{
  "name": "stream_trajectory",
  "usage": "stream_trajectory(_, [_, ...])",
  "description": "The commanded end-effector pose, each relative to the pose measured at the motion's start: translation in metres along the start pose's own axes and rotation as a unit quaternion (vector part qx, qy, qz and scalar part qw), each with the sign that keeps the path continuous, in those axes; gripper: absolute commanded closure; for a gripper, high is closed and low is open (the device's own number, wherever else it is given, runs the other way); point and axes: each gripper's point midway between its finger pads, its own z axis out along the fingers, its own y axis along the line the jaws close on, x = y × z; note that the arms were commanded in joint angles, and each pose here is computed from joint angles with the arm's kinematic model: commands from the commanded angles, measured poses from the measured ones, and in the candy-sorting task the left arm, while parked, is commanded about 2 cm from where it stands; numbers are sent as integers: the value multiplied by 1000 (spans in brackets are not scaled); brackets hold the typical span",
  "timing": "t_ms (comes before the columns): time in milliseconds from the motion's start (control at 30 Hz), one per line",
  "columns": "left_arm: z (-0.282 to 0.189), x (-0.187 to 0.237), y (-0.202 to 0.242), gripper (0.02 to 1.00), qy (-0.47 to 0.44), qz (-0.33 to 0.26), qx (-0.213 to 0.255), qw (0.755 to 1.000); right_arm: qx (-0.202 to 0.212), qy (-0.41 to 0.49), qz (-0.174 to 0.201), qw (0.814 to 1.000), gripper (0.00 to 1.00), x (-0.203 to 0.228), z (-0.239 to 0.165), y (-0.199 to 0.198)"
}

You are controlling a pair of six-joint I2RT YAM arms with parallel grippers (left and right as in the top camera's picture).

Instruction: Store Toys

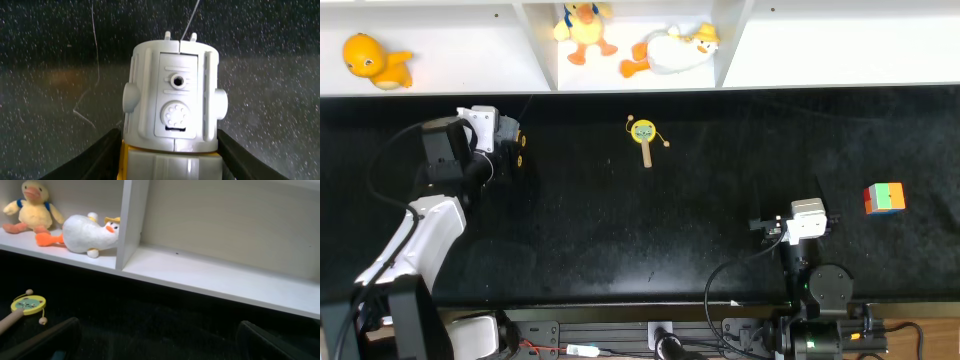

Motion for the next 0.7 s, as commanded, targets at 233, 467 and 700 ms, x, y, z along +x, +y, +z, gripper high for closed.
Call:
stream_trajectory(233, [-43, -18, -9, 551, -37, 13, 5, 999, -1, 1, -1, 1000, 7, 4, 0, 0])
stream_trajectory(467, [-66, -42, -13, 551, -85, -1, 10, 996, -1, 1, -1, 1000, 5, 4, 0, 0])
stream_trajectory(700, [-76, -77, -18, 551, -132, -12, 28, 991, -1, 1, -1, 1000, 7, 4, 0, 0])
